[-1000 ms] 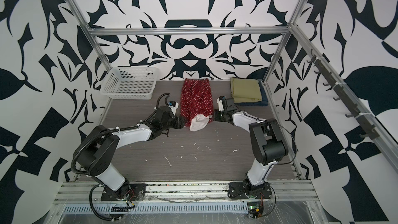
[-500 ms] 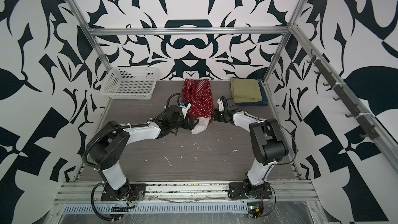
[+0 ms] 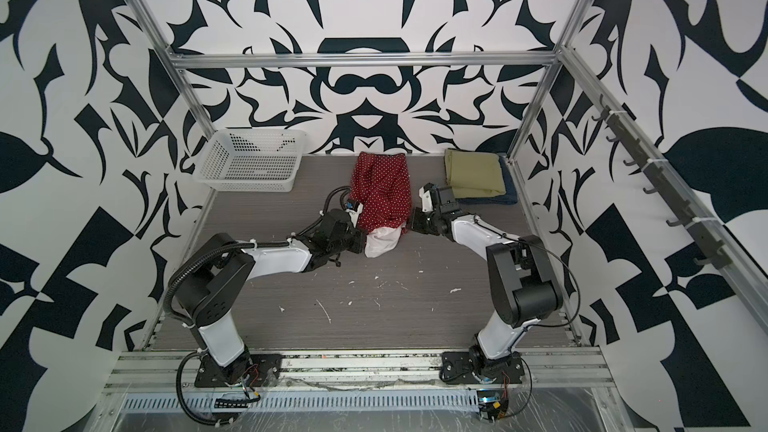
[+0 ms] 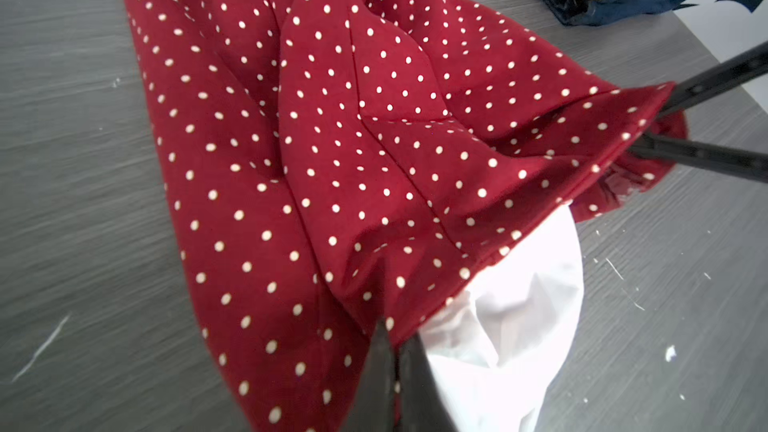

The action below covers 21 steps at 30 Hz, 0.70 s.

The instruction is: Fold and stack the skirts

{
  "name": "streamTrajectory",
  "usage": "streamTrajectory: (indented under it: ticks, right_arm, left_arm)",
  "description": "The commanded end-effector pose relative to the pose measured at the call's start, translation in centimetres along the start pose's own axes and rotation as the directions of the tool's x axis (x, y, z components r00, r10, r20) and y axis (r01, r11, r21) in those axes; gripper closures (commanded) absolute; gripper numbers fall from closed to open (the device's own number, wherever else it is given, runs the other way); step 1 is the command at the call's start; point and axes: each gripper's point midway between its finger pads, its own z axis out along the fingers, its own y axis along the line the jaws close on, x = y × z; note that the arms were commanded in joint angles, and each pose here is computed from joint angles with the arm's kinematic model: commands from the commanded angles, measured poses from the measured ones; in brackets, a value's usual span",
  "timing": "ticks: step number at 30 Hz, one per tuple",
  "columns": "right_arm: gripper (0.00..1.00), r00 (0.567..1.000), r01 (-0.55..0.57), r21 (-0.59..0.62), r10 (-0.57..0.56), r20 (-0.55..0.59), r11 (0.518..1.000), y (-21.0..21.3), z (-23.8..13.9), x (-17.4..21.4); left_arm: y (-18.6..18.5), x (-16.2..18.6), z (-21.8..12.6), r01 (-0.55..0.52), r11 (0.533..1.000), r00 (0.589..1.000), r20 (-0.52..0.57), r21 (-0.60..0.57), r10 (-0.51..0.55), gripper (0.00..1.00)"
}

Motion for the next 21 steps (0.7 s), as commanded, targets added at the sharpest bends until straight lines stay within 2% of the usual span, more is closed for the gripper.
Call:
streamTrajectory:
  ticks: [1, 8, 13, 17, 21]
  right_arm:
    - [1.0, 0.998, 0.053, -0.009, -0.053, 0.036, 0.999, 2.2, -2.6, -2.1]
    - [1.0, 0.996, 0.076, -0.022, -0.075, 0.048, 0.997, 5.4, -7.2, -4.2]
    - [1.0, 0.991, 0.096, -0.039, -0.092, 0.098, 0.995, 8.1, -11.9, -6.5]
    - [1.0, 0.978, 0.116, -0.047, -0.106, 0.179, 0.992, 9.8, -15.8, -8.5]
    - [1.0, 0.976, 0.12, -0.087, -0.101, 0.194, 0.989, 11.5, -17.7, -9.2]
  left_arm:
    - [0.0, -5.3, -3.5, -0.029, 0.998, 0.99, 0.136, -0.051, 0.036, 1.0]
    - [-1.0, -13.4, -11.2, -0.158, 0.978, 0.957, 0.222, -0.139, 0.186, 1.0]
    - [-1.2, -18.0, -16.1, -0.256, 0.94, 0.913, 0.264, -0.226, 0.312, 1.0]
    - [-1.3, -20.9, -18.9, -0.317, 0.908, 0.877, 0.278, -0.275, 0.391, 1.0]
    - [-1.4, -22.5, -19.9, -0.334, 0.892, 0.858, 0.292, -0.305, 0.422, 1.0]
